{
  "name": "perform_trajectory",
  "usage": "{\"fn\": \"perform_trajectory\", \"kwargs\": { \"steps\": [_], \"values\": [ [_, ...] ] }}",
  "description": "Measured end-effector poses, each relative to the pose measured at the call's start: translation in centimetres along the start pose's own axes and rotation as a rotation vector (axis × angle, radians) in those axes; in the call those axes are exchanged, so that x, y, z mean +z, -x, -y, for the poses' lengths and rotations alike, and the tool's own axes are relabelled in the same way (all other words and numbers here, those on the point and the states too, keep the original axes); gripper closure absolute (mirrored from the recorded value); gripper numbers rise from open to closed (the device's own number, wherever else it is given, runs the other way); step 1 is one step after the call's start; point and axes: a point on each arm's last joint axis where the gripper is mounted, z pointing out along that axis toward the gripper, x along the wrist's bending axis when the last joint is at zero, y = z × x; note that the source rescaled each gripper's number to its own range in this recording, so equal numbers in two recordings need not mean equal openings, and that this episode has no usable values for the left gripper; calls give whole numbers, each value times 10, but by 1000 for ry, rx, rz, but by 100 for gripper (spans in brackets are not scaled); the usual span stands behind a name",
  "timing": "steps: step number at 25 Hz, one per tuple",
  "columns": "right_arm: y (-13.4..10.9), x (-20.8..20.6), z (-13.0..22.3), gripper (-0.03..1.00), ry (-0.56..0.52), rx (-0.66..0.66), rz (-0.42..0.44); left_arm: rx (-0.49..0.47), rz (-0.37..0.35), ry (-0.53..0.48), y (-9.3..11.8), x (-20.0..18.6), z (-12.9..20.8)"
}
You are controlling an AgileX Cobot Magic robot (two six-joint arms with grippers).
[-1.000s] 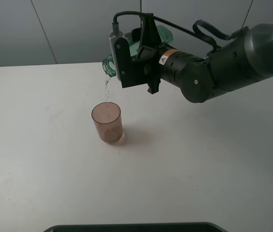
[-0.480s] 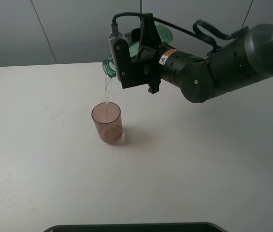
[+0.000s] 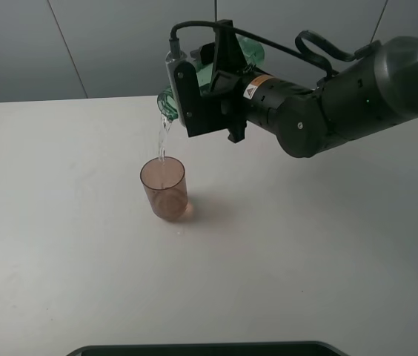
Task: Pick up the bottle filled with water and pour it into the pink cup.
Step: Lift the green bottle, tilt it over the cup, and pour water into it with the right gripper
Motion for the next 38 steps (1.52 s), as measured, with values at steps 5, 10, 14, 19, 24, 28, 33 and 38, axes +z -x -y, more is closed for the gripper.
{"fn": "perform_trajectory", "kwargs": {
  "steps": [5,10,14,19,24,28,33,38],
  "values": [
    [1,0,0,97,0,0,3,0,0,0,0,0,0],
    [1,0,0,97,0,-2,3,-2,0,0,0,0,0],
    [1,0,0,97,0,-6,3,-2,0,0,0,0,0],
    [1,0,0,97,0,-14,4,-2,0,0,0,0,0],
    [1,0,0,97,-1,-18,5,-2,0,0,0,0,0],
    [1,0,0,97,-1,-20,5,-2,0,0,0,0,0],
    [1,0,0,97,-1,-22,5,-2,0,0,0,0,0],
    [1,0,0,97,-2,-40,13,-2,0,0,0,0,0]
  ]
}}
